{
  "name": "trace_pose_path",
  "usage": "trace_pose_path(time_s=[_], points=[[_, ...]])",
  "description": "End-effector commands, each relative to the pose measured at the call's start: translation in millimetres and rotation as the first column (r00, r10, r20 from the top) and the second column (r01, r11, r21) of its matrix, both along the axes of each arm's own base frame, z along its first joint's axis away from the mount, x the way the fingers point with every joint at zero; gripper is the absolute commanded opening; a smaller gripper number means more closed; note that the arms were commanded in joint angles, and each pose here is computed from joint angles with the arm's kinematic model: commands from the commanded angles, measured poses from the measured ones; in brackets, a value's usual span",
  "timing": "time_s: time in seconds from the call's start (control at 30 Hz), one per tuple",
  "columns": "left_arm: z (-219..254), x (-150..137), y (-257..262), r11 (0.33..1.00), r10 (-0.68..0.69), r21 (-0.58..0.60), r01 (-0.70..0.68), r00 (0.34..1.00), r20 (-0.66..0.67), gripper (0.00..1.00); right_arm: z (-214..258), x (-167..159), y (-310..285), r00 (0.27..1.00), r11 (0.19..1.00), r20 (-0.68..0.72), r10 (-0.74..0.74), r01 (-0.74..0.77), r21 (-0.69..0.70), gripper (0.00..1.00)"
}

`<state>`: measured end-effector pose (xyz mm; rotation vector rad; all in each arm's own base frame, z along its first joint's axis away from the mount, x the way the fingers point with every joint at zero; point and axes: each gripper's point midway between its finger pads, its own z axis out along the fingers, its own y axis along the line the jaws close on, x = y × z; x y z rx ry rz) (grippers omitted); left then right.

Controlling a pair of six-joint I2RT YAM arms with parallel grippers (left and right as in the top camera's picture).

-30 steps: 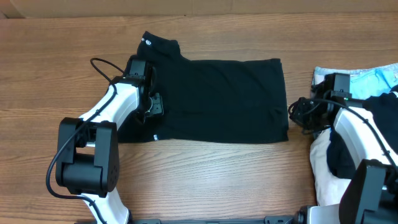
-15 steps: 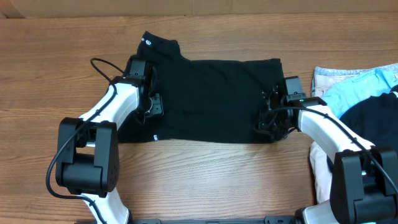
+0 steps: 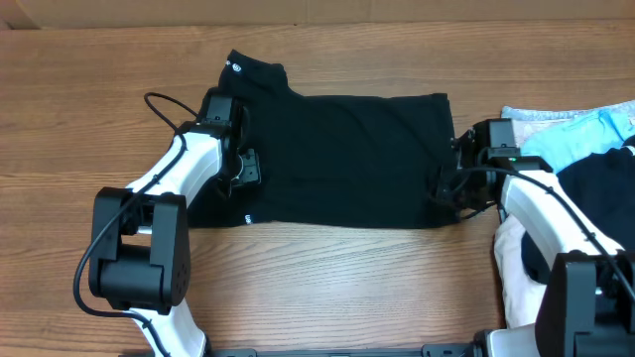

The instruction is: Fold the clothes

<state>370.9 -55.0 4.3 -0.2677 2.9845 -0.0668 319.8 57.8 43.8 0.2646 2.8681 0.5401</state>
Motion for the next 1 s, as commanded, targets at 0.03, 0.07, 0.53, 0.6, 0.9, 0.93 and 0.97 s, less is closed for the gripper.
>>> trace_pose_path(time_s=[0.03, 0.07, 0.53, 0.6, 0.9, 0.93, 0.97], points=[[3, 7, 1, 1.000, -0.001, 0.012, 0.001, 1.000, 0.019, 0.64, 42, 9, 20, 0.979, 0.978, 0.160, 0.126, -0.149, 0.146, 0.05], [3, 8, 0, 1.000, -0.001, 0.011, 0.001, 1.000, 0.022, 0.64, 42, 11, 10, 0.988, 0.990, 0.143, 0.065, -0.082, 0.116, 0.05], [3, 7, 0, 1.000, -0.002, 0.007, 0.002, 1.000, 0.018, 0.64, -28, -5, -18, 0.966, 0.977, -0.148, -0.211, 0.212, -0.008, 0.09], [3, 7, 0, 1.000, -0.002, 0.008, 0.002, 1.000, 0.017, 0.64, -24, -3, 21, 0.994, 0.986, -0.110, -0.018, 0.036, 0.162, 0.09], [2, 4, 0, 1.000, -0.002, 0.010, 0.002, 1.000, 0.006, 0.64, -23, 4, 39, 0.999, 0.999, -0.036, 0.041, -0.040, 0.025, 0.04], [2, 3, 1, 1.000, -0.002, 0.011, 0.002, 1.000, 0.002, 0.64, -20, 5, 29, 1.000, 1.000, -0.028, 0.007, -0.008, -0.020, 0.04], [2, 3, 1, 1.000, -0.002, 0.012, 0.002, 1.000, 0.000, 0.64, -17, 6, 21, 1.000, 0.998, -0.018, -0.016, 0.015, -0.053, 0.04]])
